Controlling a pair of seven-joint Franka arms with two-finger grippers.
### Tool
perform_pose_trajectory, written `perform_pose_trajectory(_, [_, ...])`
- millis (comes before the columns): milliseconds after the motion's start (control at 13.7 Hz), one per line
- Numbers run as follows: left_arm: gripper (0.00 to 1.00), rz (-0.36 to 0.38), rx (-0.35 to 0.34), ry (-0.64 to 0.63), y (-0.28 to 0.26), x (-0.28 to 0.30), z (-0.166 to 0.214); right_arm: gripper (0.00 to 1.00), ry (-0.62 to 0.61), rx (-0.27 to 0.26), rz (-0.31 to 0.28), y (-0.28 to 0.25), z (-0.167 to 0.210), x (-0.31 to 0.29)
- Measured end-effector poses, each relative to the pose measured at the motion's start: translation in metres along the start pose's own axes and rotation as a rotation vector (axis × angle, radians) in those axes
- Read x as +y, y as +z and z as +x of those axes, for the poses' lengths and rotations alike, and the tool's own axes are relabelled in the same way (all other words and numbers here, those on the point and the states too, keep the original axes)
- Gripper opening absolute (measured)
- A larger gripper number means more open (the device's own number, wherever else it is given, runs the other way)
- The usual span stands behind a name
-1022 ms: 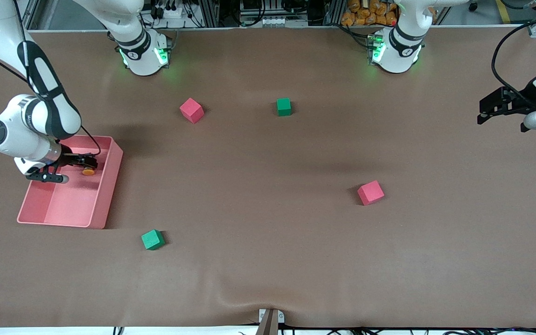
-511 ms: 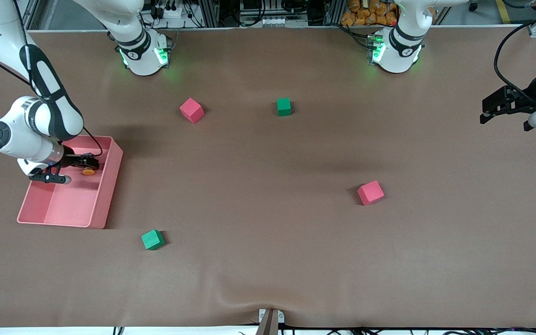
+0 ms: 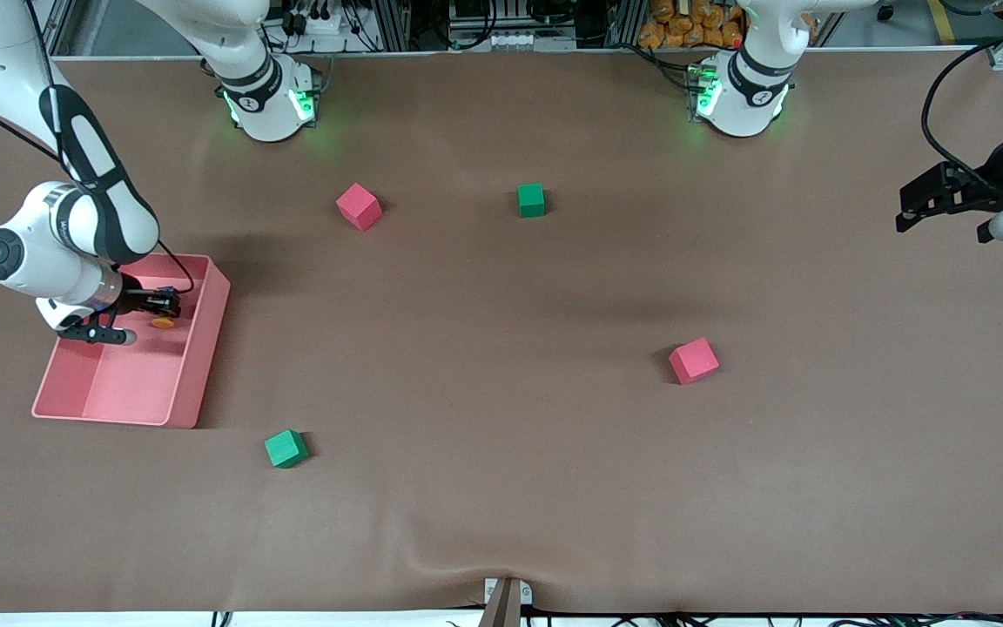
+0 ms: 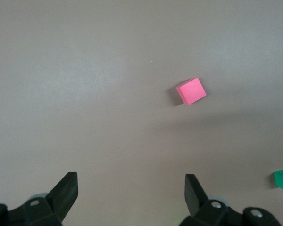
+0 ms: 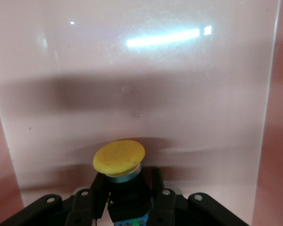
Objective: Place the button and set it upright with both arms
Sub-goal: 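Lower the right gripper into the tray and grasp the yellow button, then lift the button out of the tray with the right gripper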
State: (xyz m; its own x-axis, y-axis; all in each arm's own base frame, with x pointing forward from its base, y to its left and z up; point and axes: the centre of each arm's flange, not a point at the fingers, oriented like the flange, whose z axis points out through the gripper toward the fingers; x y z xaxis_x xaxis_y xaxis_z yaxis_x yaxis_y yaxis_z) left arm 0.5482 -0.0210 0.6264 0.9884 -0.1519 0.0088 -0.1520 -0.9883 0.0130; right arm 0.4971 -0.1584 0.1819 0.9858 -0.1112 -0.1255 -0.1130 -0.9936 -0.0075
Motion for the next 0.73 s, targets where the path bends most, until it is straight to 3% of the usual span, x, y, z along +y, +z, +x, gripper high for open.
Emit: perform_pose_trajectory(730, [1.0,0.0,-0.003,-0.002,0.0,0.0,0.0,0.4,-0.04,0.014,-0.004,-0.028,0.009,-0.002])
